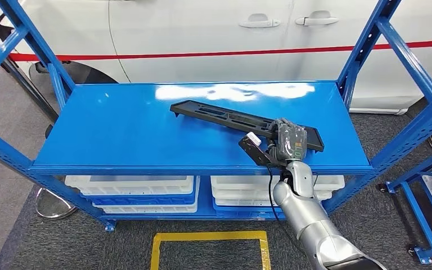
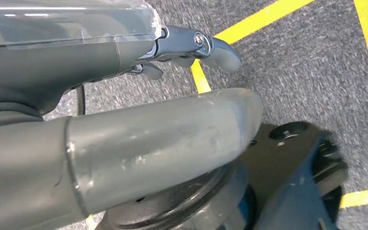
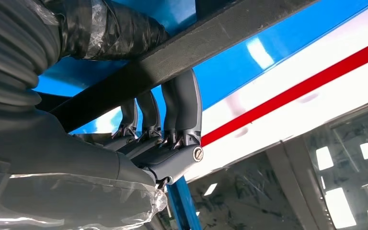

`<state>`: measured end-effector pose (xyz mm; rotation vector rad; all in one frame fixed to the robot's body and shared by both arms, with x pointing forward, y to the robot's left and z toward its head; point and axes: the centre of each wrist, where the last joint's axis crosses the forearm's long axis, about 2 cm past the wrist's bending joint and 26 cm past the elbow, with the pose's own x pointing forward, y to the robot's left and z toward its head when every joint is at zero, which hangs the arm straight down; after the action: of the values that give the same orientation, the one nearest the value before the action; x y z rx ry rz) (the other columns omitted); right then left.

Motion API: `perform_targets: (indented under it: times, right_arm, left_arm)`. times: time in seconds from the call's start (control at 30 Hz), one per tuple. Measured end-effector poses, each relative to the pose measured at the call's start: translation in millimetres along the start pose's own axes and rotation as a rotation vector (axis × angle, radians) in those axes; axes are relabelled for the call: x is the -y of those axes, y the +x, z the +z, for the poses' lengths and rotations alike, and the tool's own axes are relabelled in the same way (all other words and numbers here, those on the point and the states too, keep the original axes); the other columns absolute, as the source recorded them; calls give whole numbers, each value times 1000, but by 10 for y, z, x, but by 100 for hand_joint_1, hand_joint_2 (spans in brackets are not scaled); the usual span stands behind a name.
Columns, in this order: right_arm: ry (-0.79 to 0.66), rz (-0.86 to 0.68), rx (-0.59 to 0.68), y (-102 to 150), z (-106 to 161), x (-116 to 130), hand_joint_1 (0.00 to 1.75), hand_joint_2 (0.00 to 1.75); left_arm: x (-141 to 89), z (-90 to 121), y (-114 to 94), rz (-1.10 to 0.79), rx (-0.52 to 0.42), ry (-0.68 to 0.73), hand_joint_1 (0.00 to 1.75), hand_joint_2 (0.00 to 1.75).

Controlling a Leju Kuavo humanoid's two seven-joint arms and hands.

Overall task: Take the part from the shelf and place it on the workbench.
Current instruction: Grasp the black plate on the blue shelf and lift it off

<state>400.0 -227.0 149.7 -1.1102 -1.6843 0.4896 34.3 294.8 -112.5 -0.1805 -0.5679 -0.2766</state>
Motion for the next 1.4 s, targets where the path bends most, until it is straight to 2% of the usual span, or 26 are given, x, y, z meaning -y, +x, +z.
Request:
perform_targets:
  times: [0.13,0.23,0.4,0.67,0.87,1.07,1.4]
  right_arm:
    - [-29,-28,34,-4,-23,50,175,175]
    - [-83,-62,115,29,-50,142,175,175]
    - [-250,-115,263,252,-117,465,175,175]
    - [-364,-144,338,423,-90,723,175,175]
    - [-459,-141,521,596,-34,910,175,175]
    - [-588,-180,714,805,156,1095,175,175]
    - [-689,-247,726,886,229,1244,175,175]
  left_arm:
    - [-14,-8,19,8,38,10,0,0]
    - [-32,-16,40,15,87,27,0,0]
    - [-49,-40,92,27,175,76,0,0]
    - [-46,-64,142,33,205,95,0,0]
    - [-43,-84,184,22,271,111,0,0]
    - [-4,-92,188,28,288,105,0,0]
    - [29,-100,197,28,291,93,0,0]
